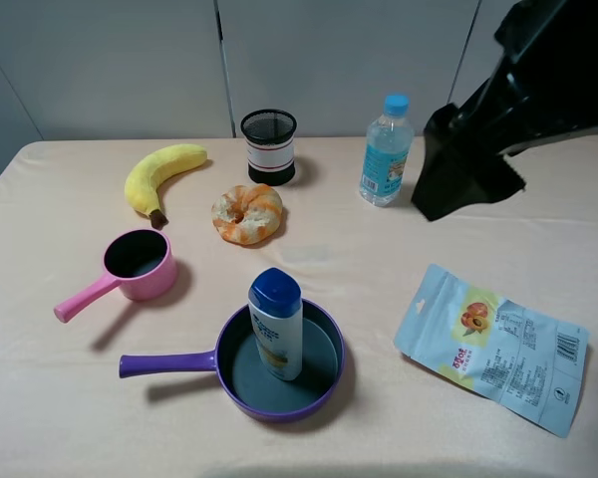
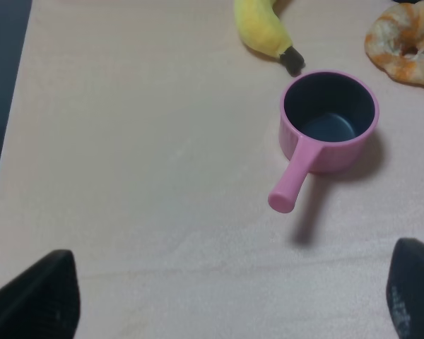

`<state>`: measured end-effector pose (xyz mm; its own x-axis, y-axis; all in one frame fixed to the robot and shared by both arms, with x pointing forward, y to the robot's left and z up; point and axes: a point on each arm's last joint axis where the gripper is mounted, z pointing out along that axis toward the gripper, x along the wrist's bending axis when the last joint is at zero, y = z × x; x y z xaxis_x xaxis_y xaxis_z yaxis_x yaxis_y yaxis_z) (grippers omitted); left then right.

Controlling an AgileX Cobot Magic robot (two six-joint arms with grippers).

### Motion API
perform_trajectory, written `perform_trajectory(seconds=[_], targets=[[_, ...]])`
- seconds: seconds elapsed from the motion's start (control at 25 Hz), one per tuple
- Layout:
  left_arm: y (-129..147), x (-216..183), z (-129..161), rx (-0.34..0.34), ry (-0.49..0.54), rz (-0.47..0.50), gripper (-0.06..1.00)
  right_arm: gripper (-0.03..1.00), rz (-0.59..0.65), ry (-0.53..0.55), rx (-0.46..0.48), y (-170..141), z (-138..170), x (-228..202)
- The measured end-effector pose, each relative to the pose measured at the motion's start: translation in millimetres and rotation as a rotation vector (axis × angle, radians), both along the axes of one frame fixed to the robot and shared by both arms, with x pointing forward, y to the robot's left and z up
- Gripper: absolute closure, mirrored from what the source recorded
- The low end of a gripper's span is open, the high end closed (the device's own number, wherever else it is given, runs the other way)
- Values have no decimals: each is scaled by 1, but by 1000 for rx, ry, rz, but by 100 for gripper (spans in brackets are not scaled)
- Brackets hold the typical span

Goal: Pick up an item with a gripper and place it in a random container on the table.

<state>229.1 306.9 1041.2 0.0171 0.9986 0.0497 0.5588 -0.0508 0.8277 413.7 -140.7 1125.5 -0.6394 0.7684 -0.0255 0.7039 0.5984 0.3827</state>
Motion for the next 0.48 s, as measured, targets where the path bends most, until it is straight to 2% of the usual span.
perform_trajectory(seconds=[0.2, 0.48], targets=[[0, 0, 0, 0, 0, 0, 7, 27, -108, -54, -56, -33, 3, 23], [0, 0, 0, 0, 0, 0, 7, 27, -227, -66, -93, -69, 3, 41]])
